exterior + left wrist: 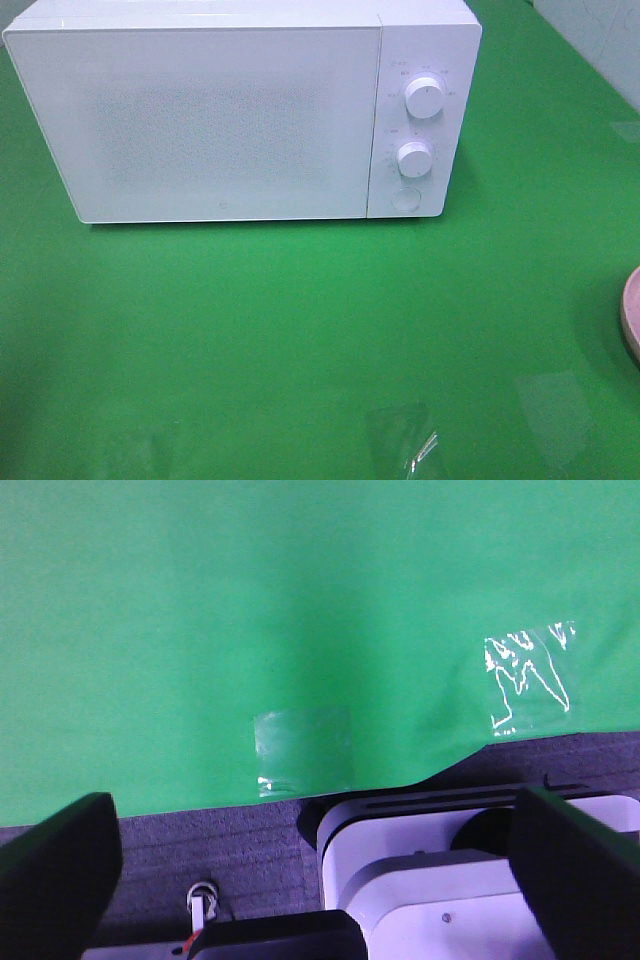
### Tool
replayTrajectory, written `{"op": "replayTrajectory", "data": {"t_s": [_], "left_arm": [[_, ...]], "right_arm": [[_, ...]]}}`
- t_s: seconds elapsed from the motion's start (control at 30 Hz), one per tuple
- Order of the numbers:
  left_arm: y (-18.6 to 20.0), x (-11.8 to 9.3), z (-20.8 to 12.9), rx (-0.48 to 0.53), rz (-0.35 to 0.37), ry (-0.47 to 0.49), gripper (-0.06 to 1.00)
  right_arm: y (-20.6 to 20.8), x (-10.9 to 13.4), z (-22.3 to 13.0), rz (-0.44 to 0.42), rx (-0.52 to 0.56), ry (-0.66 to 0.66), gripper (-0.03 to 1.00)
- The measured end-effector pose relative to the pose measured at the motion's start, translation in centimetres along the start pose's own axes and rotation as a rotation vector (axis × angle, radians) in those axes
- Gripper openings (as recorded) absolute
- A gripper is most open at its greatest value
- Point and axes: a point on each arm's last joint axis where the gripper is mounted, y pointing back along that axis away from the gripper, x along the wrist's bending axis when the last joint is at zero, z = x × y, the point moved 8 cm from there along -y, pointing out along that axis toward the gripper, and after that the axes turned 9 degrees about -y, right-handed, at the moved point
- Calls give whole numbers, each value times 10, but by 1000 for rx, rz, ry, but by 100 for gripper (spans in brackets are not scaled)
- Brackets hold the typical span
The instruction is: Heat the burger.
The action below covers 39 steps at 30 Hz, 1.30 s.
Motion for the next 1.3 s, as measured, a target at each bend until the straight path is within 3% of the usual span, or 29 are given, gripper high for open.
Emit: {"op": "replayTrajectory", "data": {"t_s": [0.17, 0.57, 0.87, 0.93, 1.3], "left_arm": [[2, -4, -24, -124, 29, -42, 97], [36, -9, -38, -459, 109, -77, 97], [52, -12, -47, -595, 138, -90, 97], [64, -15, -55, -697, 160, -100, 97], [68, -16, -59, -733, 173, -104, 97]], "right_arm": [[0, 0, 0, 0, 0, 0, 76], [0, 0, 0, 0, 0, 0, 76], [0, 0, 0, 0, 0, 0, 76], [0, 0, 0, 0, 0, 0, 76], [0, 0, 0, 0, 0, 0, 76]]}}
